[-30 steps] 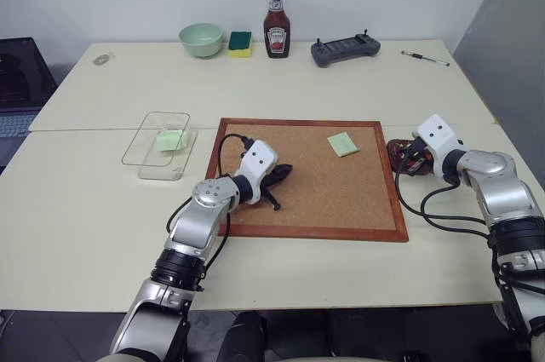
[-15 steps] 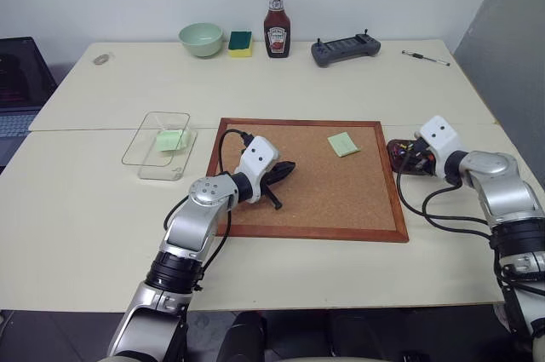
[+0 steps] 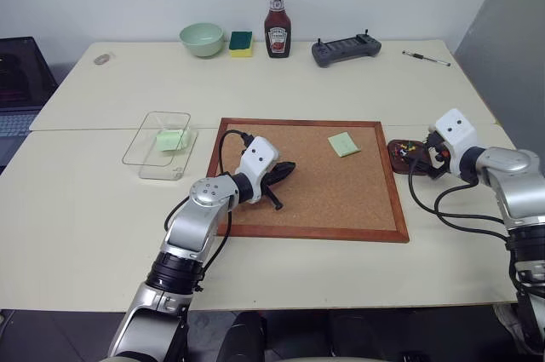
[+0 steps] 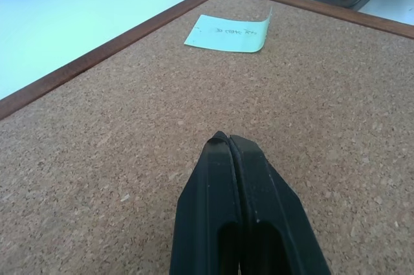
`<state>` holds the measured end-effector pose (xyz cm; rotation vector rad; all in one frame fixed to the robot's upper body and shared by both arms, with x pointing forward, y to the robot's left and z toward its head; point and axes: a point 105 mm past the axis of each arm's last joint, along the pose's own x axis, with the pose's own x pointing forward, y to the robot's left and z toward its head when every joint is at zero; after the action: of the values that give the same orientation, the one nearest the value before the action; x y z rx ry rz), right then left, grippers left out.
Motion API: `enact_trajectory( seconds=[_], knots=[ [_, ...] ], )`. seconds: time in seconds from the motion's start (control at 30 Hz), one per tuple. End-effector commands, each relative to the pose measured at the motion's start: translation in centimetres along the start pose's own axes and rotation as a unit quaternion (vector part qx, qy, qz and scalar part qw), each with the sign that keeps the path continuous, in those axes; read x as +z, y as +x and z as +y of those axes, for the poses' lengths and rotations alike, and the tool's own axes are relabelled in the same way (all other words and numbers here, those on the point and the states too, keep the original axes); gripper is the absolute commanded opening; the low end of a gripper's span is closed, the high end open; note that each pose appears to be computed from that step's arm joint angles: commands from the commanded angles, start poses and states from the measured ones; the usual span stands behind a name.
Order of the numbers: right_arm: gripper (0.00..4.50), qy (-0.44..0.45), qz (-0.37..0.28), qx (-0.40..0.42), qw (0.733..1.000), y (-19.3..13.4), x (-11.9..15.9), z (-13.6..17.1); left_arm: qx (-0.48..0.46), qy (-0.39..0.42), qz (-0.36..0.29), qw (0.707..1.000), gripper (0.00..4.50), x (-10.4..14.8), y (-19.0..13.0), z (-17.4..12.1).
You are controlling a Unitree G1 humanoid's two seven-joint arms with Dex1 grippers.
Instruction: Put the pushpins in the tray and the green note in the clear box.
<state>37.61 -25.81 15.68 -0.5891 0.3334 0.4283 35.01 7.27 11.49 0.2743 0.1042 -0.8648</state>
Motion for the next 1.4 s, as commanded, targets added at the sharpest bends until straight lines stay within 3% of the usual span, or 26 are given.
enact_trajectory(
  seconds=[0.03,0.3,0.63,0.87,1.1,1.4],
  knots=[
    [4.43,-0.035,-0.055,0.033,0.997,-1.1,2.9,0.7,-0.004,0.011,-0.02,1.0,0.0,1.1,-0.1,-0.1],
    [4.43,-0.078,-0.12,0.13,0.981,0.2,6.3,5.5,-0.006,0.013,-0.023,1.0,0.0,1.4,0.0,-0.1],
    [4.43,-0.098,-0.114,0.155,0.976,1.0,6.2,6.7,-0.045,0.034,-0.023,0.998,0.0,2.1,1.6,-0.8],
    [4.45,-0.065,-0.089,0.148,0.983,-1.6,4.5,5.7,-0.123,0.041,-0.016,0.991,1.39,3.0,3.7,-1.7],
    [4.45,-0.03,-0.066,0.157,0.985,-3.9,2.9,6.8,-0.125,0.06,-0.021,0.99,2.58,3.6,6.7,-1.5],
    [4.45,-0.006,-0.06,0.149,0.987,-5.3,2.6,8.0,-0.1,0.068,-0.008,0.993,2.68,3.3,10.3,-1.5]
  ],
)
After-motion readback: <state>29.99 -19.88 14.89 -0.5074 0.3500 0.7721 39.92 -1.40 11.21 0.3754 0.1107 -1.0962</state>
